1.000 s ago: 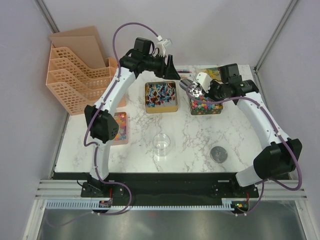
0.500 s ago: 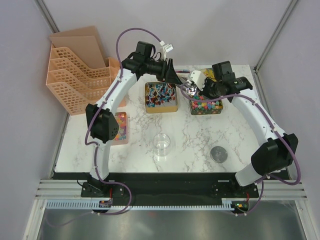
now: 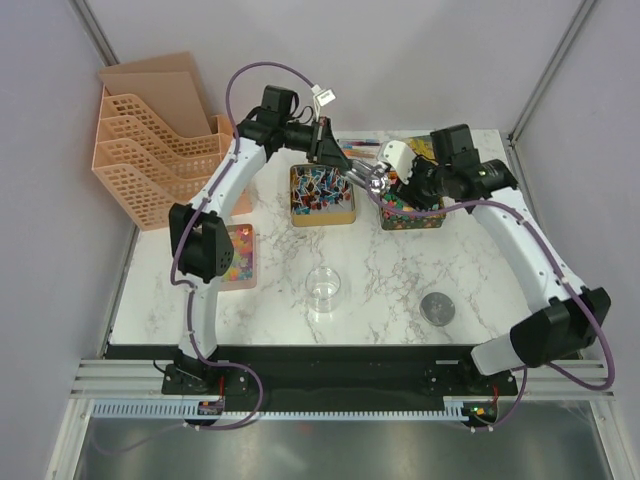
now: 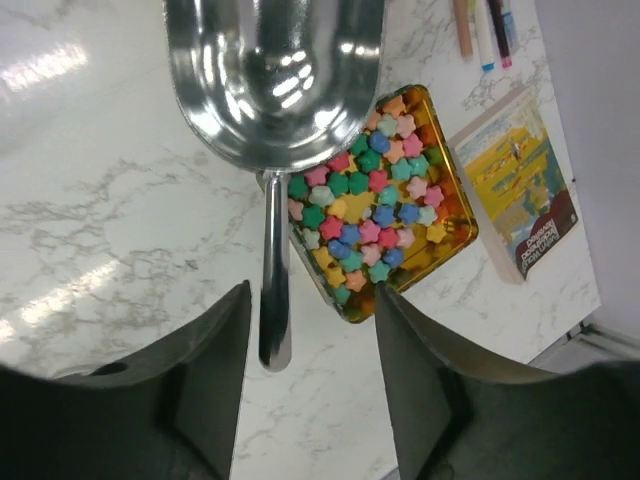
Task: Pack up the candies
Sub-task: Pick up the spatula from the center of the board.
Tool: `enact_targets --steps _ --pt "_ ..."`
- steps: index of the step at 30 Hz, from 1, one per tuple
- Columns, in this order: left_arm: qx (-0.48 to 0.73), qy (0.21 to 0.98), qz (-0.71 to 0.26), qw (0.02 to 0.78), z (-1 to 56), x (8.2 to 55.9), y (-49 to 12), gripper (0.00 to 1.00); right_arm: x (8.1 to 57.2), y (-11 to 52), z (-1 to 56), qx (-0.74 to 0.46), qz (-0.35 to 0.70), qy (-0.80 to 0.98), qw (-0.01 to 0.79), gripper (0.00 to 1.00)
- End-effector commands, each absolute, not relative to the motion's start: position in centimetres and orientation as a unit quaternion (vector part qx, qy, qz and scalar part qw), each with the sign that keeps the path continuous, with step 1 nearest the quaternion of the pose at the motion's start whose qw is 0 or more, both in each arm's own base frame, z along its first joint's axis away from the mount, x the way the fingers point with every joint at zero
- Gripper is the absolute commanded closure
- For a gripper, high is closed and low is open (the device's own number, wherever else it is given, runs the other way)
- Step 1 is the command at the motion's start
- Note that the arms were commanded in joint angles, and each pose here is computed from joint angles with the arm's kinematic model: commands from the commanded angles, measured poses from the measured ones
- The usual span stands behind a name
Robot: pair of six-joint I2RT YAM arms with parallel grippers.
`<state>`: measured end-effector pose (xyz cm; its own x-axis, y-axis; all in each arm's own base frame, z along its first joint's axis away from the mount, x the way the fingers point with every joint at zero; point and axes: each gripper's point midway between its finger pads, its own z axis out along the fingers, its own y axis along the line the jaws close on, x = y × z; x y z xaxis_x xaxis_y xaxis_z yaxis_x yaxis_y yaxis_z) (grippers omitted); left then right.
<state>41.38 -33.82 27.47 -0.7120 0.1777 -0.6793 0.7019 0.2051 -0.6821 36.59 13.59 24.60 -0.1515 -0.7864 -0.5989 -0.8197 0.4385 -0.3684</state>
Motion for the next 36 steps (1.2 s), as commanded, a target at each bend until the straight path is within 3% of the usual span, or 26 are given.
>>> enact_targets --steps 1,4,5,6,9,21,36 --pt "0.310 0.668 -0.655 0.169 28.3 40.5 -31.7 0.98 32.4 14.6 29.3 -0.543 0.068 0.717 0.432 0.35" --pt "0.306 0.640 -0.695 0.118 27.4 40.5 -30.7 0.98 30.7 15.2 30.8 -0.531 0.098 0.712 0.450 0.30" --pt "0.245 0.658 -0.712 0.012 26.2 39.4 -30.1 0.98 30.3 15.7 31.1 -0.534 0.113 0.703 0.455 0.30" --pt "0.322 0.631 -0.702 0.078 26.4 39.8 -30.3 0.98 30.3 16.1 31.6 -0.535 0.118 0.695 0.465 0.31" --pt "0.317 0.637 -0.702 0.035 25.3 38.8 -30.3 0.98 31.2 17.1 32.2 -0.529 0.139 0.693 0.470 0.32" --pt "0.315 0.637 -0.703 0.031 25.5 38.6 -30.3 0.98 35.0 17.8 28.8 -0.531 0.143 0.729 0.408 0.39" --pt "0.312 0.638 -0.703 0.029 25.3 38.6 -30.4 0.98 36.7 18.2 27.4 -0.518 0.147 0.742 0.399 0.50"
